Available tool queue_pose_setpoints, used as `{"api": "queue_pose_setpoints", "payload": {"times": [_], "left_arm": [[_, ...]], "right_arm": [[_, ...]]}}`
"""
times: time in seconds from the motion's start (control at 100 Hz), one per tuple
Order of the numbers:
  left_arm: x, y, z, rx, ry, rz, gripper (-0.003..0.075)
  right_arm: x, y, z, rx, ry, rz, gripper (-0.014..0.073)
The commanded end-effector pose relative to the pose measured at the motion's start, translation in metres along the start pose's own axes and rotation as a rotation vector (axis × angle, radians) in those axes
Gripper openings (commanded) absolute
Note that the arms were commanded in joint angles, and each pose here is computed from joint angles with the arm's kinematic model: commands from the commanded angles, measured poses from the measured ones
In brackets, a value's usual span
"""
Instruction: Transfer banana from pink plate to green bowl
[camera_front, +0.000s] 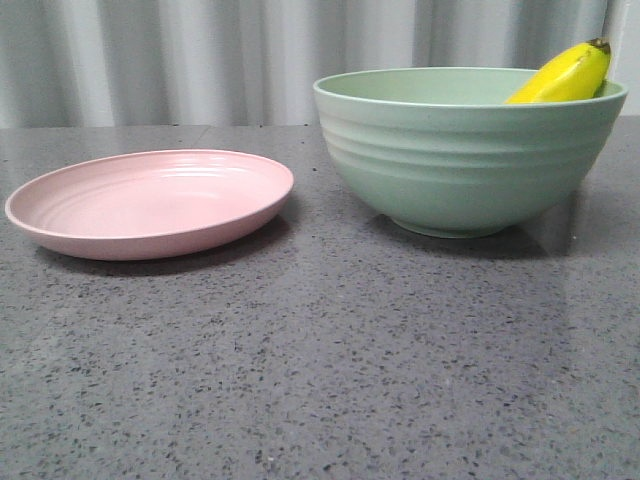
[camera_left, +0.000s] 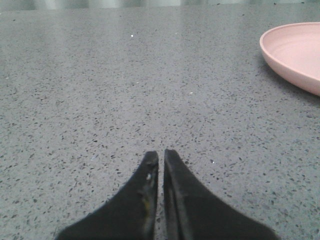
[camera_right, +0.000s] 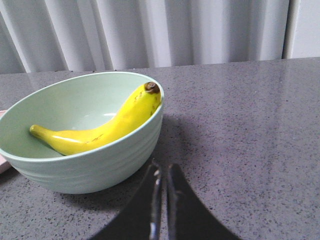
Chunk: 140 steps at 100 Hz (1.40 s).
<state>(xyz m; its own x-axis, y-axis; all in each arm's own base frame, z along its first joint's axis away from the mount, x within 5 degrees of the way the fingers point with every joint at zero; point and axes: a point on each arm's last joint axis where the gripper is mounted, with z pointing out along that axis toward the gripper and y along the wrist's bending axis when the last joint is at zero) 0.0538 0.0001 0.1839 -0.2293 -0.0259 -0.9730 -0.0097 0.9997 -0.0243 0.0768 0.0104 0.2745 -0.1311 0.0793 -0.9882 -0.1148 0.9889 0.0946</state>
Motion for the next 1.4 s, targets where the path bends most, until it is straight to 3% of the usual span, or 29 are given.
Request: {"api": "queue_pose_setpoints", "payload": {"times": [0.0, 0.79, 0.9, 1.02, 1.1, 1.39], "left_arm": [[0.004, 0.000, 0.000, -0.001, -0.046, -0.007, -0.0019], [0.004, 0.000, 0.000, -0.001, -0.046, -0.007, -0.0019], [0.004, 0.000, 0.000, -0.001, -0.046, -0.007, -0.0019], [0.004, 0.000, 0.000, -0.001, -0.046, -0.007, -0.0019], [0.004, 0.000, 0.000, -0.001, -0.046, -0.007, -0.0019], [0.004, 0.000, 0.000, -0.001, -0.046, -0.007, -0.0019]], "right_arm": [[-0.015, -0.001, -0.001, 0.015, -0.094, -0.023, -0.0080], [-0.010, -0.002, -0.002, 0.026, -0.107, -0.039, -0.0080], [0.004, -0.006, -0.006, 0.073, -0.169, -0.148, -0.0080], [0.030, -0.011, -0.010, 0.103, -0.267, -0.085, -0.0080], [0.054, -0.015, -0.011, 0.110, -0.310, 0.022, -0.0080], [0.082, -0.022, -0.013, 0.230, -0.126, -0.016, -0.0080]]}}
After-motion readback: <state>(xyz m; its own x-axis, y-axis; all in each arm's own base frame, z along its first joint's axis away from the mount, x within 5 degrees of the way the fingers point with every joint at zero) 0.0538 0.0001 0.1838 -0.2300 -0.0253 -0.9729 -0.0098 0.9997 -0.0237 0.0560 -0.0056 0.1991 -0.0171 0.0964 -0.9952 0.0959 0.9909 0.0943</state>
